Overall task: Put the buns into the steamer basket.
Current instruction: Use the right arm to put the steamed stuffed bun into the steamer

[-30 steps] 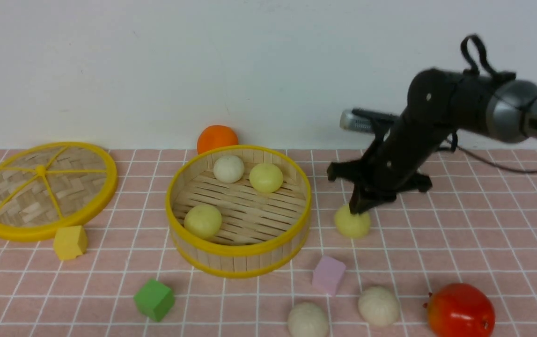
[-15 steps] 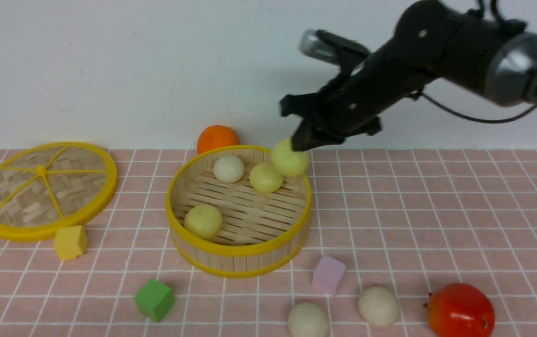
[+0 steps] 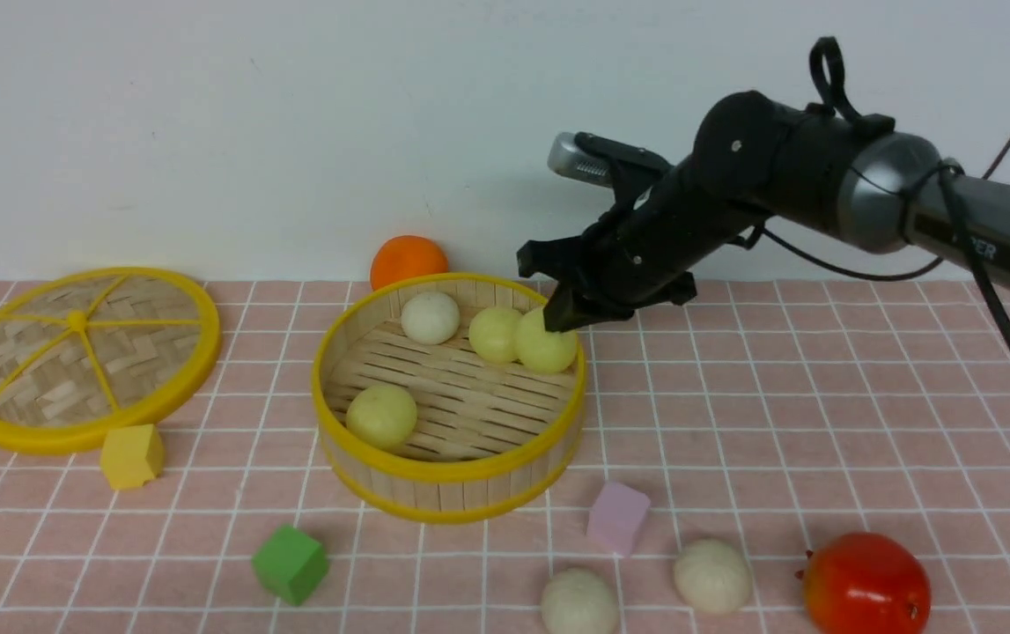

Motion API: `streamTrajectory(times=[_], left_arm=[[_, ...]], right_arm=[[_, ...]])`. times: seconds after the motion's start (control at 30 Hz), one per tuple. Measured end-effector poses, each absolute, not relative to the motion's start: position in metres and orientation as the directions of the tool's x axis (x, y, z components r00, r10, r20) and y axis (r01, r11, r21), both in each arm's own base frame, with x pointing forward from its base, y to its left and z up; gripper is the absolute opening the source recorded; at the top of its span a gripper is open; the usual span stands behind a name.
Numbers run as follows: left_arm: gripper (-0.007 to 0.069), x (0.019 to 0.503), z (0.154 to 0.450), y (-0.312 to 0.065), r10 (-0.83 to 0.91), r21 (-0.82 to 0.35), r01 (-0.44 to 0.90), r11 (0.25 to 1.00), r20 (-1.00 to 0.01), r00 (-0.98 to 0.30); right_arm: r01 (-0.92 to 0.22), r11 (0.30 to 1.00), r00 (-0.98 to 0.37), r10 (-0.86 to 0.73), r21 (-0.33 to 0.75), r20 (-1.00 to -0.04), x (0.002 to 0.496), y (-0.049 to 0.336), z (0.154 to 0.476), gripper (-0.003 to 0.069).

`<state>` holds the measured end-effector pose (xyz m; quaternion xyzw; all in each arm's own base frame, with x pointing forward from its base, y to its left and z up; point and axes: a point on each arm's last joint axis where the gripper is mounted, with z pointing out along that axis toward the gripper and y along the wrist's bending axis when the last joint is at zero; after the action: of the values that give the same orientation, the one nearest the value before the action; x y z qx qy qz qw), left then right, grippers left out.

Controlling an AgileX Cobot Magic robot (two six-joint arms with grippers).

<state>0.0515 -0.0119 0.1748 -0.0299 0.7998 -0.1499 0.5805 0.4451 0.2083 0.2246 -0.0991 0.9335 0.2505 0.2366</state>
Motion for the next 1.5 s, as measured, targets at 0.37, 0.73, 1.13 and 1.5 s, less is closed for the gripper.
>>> streamTrajectory(times=[0.37, 0.73, 1.13, 1.5], left_arm=[[0.0174, 0.052, 0.175, -0.012, -0.222, -0.275, 0.126, 0.953, -0.920, -0.324], [0.0174, 0.052, 0.175, -0.012, -0.222, -0.275, 0.126, 0.953, -0.920, -0.324], [0.0174, 0.052, 0.175, -0.012, -0.222, -0.275, 0.126, 0.953, -0.920, -0.324], [0.0183, 0.052, 0.175, -0.012, -0.222, -0.275, 0.126, 0.953, -0.920, -0.324]], right_arm=[[-0.288, 0.838, -0.893, -0.061, 0.464, -0.445, 0.443, 0.212, 0.217, 0.0006], [-0.293, 0.829, -0.905, -0.079, 0.477, -0.419, 0.440, 0.214, 0.216, 0.0006], [-0.283, 0.835, -0.916, -0.089, 0.473, -0.392, 0.440, 0.214, 0.207, 0.0013], [-0.296, 0.829, -0.908, -0.090, 0.474, -0.410, 0.437, 0.213, 0.222, 0.0293]])
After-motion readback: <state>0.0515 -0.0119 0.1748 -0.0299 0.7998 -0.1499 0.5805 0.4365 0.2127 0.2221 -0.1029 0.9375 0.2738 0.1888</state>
